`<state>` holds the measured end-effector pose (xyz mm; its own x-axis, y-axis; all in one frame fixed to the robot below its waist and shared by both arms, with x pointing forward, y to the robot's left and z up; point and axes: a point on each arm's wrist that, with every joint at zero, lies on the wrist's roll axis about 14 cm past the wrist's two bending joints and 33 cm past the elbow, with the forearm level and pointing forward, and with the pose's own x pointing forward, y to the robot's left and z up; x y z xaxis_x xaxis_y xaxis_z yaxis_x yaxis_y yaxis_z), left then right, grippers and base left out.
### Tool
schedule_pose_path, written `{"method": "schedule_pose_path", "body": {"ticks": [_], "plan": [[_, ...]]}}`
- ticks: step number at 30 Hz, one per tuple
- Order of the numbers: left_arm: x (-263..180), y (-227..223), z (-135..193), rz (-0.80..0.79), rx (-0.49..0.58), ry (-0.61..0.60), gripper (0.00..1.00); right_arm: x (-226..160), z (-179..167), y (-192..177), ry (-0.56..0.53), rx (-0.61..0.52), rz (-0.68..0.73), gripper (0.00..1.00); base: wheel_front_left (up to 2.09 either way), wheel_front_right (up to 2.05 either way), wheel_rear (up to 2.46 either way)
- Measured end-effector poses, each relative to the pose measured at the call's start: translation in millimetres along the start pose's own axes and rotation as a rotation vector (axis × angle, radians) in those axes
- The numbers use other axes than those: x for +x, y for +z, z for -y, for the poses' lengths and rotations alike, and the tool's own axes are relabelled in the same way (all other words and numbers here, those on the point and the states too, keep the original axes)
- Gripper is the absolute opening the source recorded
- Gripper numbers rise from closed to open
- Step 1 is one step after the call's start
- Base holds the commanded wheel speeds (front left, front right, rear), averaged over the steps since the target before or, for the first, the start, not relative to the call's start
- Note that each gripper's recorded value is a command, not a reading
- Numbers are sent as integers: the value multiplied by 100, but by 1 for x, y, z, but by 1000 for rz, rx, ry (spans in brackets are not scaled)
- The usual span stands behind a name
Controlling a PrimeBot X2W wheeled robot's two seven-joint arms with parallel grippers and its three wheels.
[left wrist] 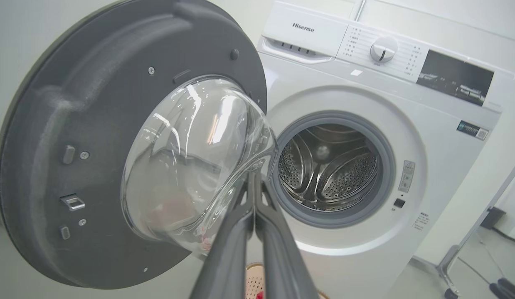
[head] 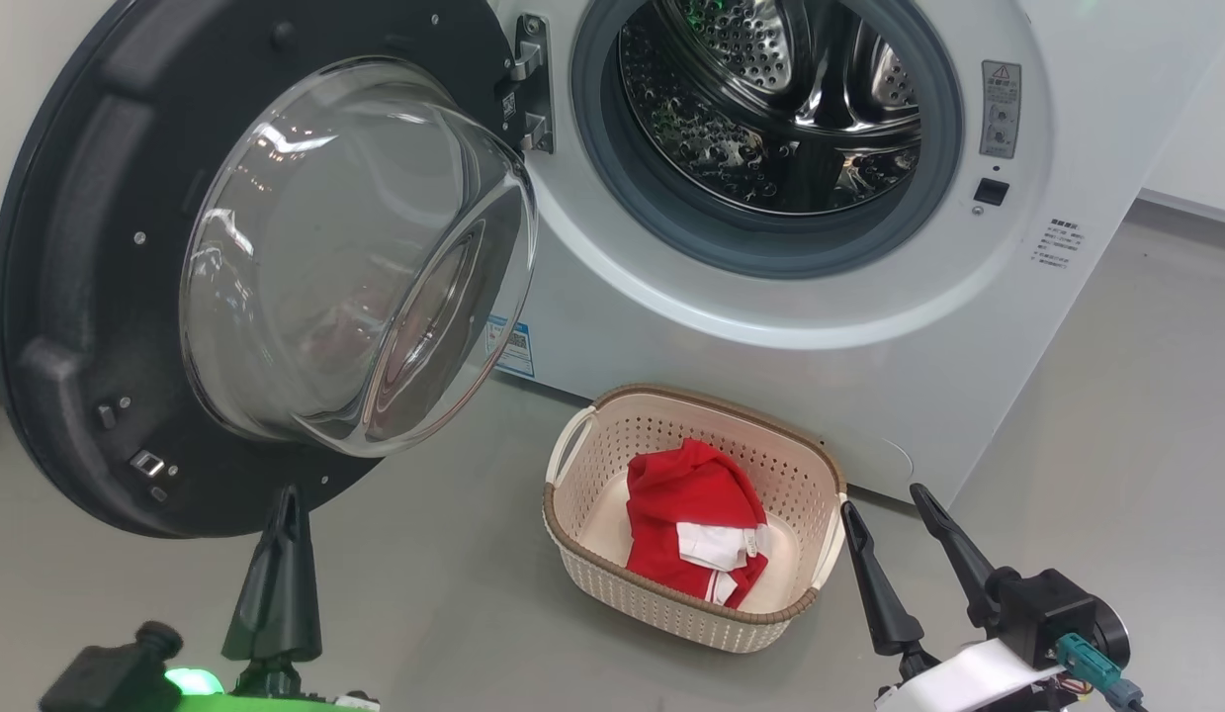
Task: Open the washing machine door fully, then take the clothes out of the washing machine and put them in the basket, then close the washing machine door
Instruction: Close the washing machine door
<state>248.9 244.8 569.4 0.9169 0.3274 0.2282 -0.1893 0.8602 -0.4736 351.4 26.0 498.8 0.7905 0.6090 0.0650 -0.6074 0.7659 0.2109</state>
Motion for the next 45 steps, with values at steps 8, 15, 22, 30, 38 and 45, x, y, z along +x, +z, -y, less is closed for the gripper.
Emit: {"method": "schedule_pose_path", "body": {"ticks": [8, 15, 22, 30, 38, 45], "plan": [[13, 69, 5, 232, -448, -64, 0, 2, 1, -3, 2, 7, -8, 100, 0, 0, 0], [15, 123, 1, 405, -585, -115, 0, 5, 5, -4, -6, 12, -9, 100, 0, 0, 0], [4, 179, -29, 578, -538, -100, 0, 9, 4, -5, 2, 17, -10, 100, 0, 0, 0], [0, 215, -91, 625, -489, 20, 0, 12, 4, -8, 11, 17, -18, 100, 0, 0, 0], [20, 191, -147, 434, -551, 181, 0, 12, 9, -13, 13, 5, -34, 100, 0, 0, 0], [38, 158, -169, 263, -646, 258, 0, 11, 11, -16, 12, 1, -40, 100, 0, 0, 0]]}}
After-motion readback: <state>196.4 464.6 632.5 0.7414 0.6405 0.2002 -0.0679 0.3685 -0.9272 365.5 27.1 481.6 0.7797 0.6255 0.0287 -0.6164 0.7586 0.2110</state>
